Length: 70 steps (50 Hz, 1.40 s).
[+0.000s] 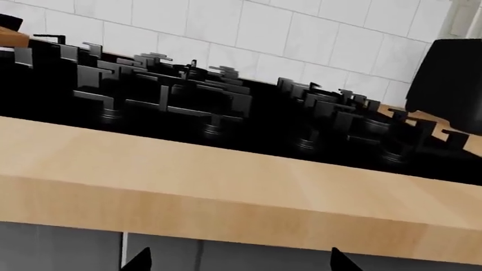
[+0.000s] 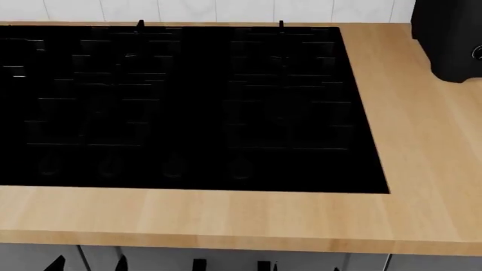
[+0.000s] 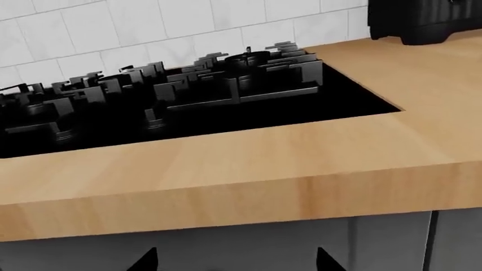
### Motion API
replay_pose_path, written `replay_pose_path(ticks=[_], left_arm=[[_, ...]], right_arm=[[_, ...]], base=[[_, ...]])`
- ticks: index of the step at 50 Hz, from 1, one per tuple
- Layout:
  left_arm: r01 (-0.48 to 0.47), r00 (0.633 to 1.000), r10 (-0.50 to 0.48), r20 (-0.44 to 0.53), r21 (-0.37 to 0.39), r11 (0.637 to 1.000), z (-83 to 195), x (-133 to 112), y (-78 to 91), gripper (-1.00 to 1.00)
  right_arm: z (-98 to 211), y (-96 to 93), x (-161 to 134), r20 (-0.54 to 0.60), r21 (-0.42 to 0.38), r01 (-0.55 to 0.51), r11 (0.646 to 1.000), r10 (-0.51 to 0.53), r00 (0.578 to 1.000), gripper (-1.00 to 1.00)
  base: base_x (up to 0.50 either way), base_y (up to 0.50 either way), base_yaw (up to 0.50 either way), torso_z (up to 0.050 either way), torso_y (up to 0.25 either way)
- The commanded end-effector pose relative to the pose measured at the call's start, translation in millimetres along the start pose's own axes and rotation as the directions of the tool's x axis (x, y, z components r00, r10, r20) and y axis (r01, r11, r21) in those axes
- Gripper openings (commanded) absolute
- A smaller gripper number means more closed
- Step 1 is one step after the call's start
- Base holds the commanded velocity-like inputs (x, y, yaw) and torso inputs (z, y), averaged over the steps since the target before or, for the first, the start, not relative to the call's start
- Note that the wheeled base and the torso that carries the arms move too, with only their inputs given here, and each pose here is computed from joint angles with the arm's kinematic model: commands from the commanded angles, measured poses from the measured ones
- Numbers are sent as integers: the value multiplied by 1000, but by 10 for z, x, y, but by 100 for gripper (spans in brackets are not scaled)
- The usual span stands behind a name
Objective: Pick the broccoli from the plate and place it in the pan.
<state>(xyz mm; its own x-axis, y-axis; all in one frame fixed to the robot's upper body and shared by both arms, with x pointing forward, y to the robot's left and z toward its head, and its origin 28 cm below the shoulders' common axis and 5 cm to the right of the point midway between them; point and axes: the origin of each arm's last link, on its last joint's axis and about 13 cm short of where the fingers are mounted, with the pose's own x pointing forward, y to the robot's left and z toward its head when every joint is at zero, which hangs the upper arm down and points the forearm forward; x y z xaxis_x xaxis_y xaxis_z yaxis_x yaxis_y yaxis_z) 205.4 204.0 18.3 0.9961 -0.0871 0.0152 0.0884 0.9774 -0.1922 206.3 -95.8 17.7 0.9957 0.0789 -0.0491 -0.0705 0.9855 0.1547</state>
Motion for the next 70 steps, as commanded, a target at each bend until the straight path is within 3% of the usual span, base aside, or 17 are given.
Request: replay_pose_path(ticks=[1, 2, 3, 4, 5, 7, 15, 21, 31, 70], left_arm=[[-32, 998, 24, 60, 137, 990, 342, -11, 131, 100], [-37, 997, 28, 65, 148, 988, 406, -26, 148, 100], [-64, 995, 52, 80, 168, 984, 679, -93, 249, 100], [-63, 993, 41, 112, 199, 978, 828, -116, 248, 100], [-81, 991, 54, 126, 221, 972, 996, -127, 282, 100], [-79, 988, 46, 147, 227, 971, 1133, -130, 267, 100], [-41, 980, -19, 200, 290, 956, 1554, -224, 164, 100], [-63, 974, -14, 227, 328, 943, 1684, -325, 123, 100], [-71, 974, 7, 228, 274, 959, 1688, -436, 92, 100], [-23, 986, -27, 166, 294, 956, 1586, -337, 127, 100]], right_arm=[[548, -27, 160, 95, 2, 46, 999, -46, 994, 100], [627, -33, 159, 114, -18, 46, 999, -43, 993, 100], [981, -80, 141, 162, -29, 40, 999, -34, 986, 100], [1111, -92, 130, 119, 25, 40, 999, -42, 992, 100], [1334, -124, 120, 147, 34, 53, 998, -57, 988, 100], [1544, -152, 85, 199, 17, 64, 998, -66, 978, 100], [1920, -246, -53, 280, -53, 85, 995, -67, 958, 100], [1974, -273, -111, 300, -65, 98, 993, -74, 951, 100], [1960, -270, -181, 339, -77, 89, 993, -58, 939, 100], [1840, -279, -53, 328, -127, 100, 987, -54, 943, 100]], base=[[0, 0, 0, 0, 0], [0, 0, 0, 0, 0], [0, 0, 0, 0, 0], [0, 0, 0, 0, 0], [0, 0, 0, 0, 0], [0, 0, 0, 0, 0], [0, 0, 0, 0, 0], [0, 0, 0, 0, 0], [0, 257, 0, 0, 0], [0, 500, 0, 0, 0]])
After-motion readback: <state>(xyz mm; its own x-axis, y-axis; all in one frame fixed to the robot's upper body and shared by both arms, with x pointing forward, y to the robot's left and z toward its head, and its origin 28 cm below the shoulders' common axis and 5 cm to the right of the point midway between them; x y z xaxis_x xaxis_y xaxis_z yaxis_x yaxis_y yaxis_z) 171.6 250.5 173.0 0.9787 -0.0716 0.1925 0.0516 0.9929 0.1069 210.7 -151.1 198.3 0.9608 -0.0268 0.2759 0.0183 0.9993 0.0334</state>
